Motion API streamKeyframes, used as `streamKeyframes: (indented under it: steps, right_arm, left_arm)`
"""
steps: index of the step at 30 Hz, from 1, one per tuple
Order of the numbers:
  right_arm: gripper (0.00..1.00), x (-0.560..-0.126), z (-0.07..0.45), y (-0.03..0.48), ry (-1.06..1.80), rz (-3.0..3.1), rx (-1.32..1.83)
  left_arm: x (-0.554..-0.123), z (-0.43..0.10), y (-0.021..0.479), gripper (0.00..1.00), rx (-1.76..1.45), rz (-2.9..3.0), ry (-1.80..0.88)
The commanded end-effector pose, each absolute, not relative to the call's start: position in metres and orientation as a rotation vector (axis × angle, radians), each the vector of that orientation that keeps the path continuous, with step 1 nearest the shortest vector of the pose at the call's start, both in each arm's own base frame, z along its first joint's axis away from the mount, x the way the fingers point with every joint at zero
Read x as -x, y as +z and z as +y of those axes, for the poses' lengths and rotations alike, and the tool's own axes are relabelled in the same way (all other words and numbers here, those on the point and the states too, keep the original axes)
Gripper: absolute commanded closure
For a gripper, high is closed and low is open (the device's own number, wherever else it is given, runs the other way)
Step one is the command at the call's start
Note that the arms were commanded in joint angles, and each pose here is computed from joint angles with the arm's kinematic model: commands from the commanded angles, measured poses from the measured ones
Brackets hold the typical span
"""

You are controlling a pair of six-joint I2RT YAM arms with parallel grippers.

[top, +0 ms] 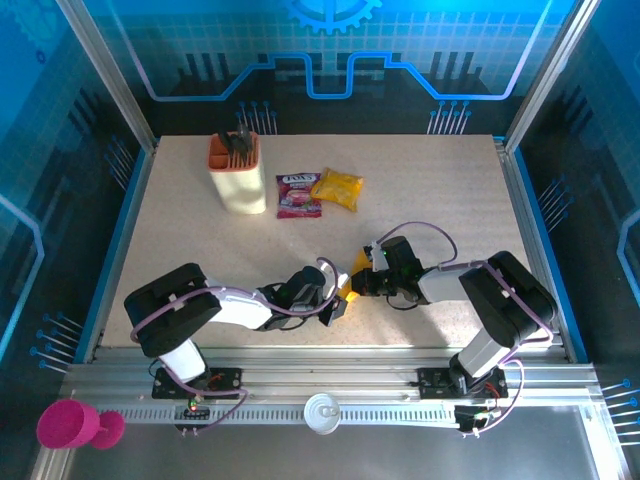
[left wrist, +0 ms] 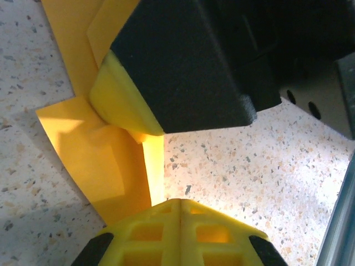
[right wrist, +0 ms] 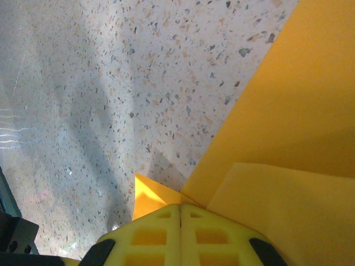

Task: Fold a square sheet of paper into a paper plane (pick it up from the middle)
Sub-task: Fold the wing for the fifth time at the center of the table.

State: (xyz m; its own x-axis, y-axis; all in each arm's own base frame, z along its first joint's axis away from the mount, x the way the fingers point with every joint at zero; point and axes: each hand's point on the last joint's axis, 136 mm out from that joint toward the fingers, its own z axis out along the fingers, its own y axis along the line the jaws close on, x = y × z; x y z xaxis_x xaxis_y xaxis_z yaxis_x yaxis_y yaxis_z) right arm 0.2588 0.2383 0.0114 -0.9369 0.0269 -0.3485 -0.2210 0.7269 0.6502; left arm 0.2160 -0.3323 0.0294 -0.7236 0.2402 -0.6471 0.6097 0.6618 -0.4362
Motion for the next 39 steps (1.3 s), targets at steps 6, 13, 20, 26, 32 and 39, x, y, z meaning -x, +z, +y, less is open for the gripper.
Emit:
streamKeyframes:
  steps: [6, 13, 20, 26, 32, 39]
  right_arm:
    - [1.0, -0.218, 0.204, -0.046, 0.824, 2.867, 0.05]
    - [1.0, -0.217, 0.202, -0.047, 0.81, 2.876, 0.035]
    - [1.0, -0.215, 0.201, -0.046, 0.815, 2.876, 0.031]
    - [1.0, -0.214, 0.2, -0.046, 0.815, 2.876, 0.029]
    - [1.0, -0.212, 0.2, -0.049, 0.819, 2.882, 0.021]
    - [1.0, -0.212, 0.202, -0.047, 0.835, 2.879, 0.02]
  left_arm:
    - [-0.207, -0.324, 0.011, 1.0, -0.653, 2.398, -0.835]
    - [-0.179, -0.302, -0.018, 1.0, -0.676, 2.54, -0.663]
    - [-0.164, -0.262, -0.025, 1.0, -0.631, 2.645, -0.407]
    - [-0.179, -0.285, 0.02, 1.0, -0.628, 2.496, -0.534]
    - [-0.199, -0.335, 0.059, 1.0, -0.703, 2.328, -0.741]
    - [-0.215, -0.36, 0.05, 1.0, -0.769, 2.305, -0.781]
